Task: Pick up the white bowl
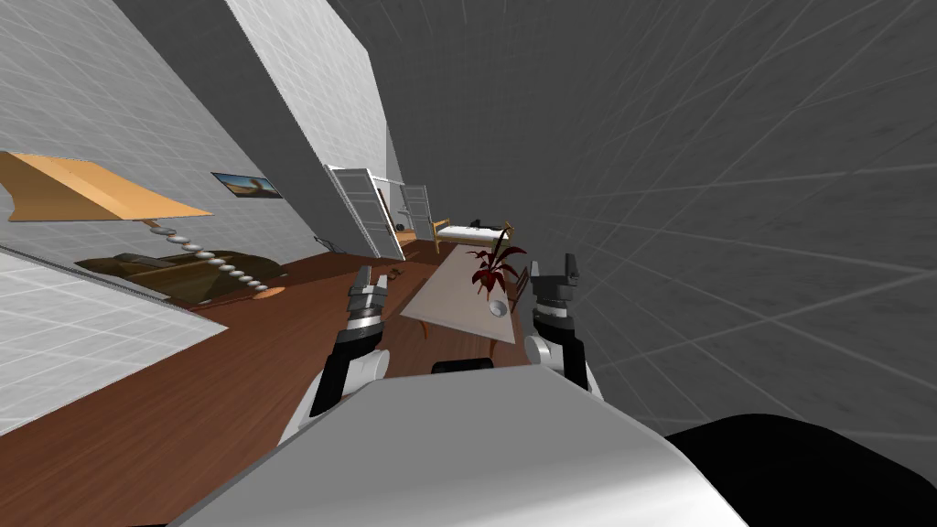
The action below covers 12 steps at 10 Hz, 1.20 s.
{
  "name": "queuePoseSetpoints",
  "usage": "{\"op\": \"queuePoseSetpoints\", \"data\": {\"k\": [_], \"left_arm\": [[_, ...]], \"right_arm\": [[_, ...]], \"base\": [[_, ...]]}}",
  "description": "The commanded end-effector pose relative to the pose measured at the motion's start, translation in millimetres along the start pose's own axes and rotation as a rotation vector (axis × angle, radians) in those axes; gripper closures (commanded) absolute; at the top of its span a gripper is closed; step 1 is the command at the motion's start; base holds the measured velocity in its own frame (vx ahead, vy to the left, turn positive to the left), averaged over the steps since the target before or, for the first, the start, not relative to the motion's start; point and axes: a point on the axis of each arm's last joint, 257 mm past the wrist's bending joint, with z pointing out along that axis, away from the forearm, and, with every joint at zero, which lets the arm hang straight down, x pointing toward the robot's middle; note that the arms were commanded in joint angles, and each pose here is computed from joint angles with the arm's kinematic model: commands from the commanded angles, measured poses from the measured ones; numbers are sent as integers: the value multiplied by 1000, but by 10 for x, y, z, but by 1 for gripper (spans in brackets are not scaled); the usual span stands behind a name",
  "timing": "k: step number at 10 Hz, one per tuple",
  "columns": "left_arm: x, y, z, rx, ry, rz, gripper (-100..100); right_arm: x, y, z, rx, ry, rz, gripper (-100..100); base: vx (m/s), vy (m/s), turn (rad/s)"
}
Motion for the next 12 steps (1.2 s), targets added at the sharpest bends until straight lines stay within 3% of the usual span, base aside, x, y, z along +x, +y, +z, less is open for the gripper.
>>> {"op": "queuePoseSetpoints", "data": {"k": [1,5,9,10,12], "left_arm": [[0,0,0,0,0,0,0],[0,0,1,0,0,0,0],[1,0,1,0,0,0,0],[1,0,1,0,0,0,0],[0,0,1,0,0,0,0]], "right_arm": [[42,-55,-8,16,26,-11,-100],[192,-379,-76,97,115,-60,-100],[363,-944,-254,224,225,-149,-100],[354,-969,-266,230,224,-150,-100],[429,-1343,-428,310,292,-215,-100]], "base": [[-28,2,11],[-91,8,28],[-128,8,60],[-94,-2,32],[-90,12,83]]}}
